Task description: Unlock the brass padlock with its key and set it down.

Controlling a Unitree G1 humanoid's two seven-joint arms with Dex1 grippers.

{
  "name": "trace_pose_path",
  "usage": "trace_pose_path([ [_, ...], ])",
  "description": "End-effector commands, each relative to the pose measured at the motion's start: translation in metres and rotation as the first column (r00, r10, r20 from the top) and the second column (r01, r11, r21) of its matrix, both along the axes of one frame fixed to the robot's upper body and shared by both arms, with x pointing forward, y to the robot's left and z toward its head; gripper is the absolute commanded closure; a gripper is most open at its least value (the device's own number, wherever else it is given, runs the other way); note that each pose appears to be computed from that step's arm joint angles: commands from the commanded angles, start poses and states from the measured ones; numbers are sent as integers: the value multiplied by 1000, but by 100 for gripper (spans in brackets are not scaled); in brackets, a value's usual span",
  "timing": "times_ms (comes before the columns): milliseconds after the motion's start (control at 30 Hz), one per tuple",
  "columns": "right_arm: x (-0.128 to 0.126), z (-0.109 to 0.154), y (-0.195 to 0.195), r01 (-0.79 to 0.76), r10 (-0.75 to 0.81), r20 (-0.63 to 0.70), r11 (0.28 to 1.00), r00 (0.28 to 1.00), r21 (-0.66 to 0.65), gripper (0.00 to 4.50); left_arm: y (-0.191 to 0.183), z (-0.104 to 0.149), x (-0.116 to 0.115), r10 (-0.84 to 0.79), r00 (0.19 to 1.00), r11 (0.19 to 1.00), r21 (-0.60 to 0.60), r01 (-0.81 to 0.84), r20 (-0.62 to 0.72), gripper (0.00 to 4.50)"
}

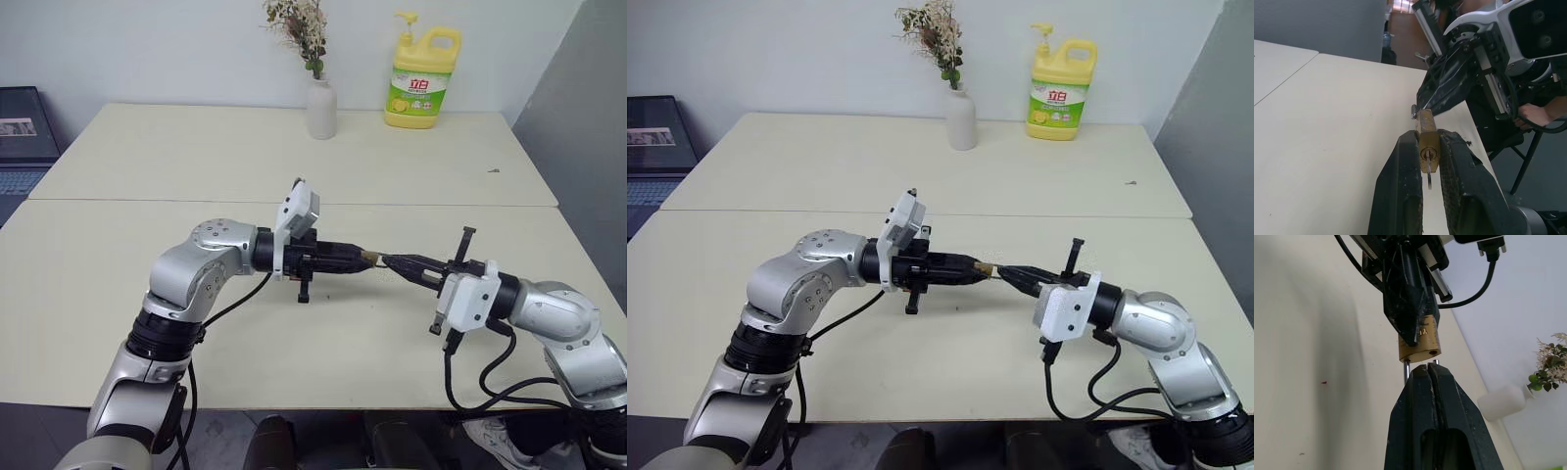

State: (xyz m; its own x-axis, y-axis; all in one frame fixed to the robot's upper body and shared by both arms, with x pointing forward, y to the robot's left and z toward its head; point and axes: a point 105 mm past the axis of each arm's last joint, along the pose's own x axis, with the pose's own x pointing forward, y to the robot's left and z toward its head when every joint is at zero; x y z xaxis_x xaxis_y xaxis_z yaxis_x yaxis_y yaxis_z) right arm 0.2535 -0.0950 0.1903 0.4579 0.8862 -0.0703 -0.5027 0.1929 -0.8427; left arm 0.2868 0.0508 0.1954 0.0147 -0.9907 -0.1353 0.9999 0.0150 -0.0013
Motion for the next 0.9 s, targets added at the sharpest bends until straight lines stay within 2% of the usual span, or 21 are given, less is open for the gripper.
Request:
trace_pose_path([
  [33,-2,12,3,-24,23,52,1000,998,14,450,-1,8,-5,-21,999,1000,-15,21,30,434],
  [400,2,9,-1,-9,9,50,1000,999,5,450,4,6,-12,-55,998,998,0,55,24,434],
  [900,-3,-1,4,-81,81,8,996,997,-35,450,5,11,-17,-79,997,997,-18,79,16,434],
])
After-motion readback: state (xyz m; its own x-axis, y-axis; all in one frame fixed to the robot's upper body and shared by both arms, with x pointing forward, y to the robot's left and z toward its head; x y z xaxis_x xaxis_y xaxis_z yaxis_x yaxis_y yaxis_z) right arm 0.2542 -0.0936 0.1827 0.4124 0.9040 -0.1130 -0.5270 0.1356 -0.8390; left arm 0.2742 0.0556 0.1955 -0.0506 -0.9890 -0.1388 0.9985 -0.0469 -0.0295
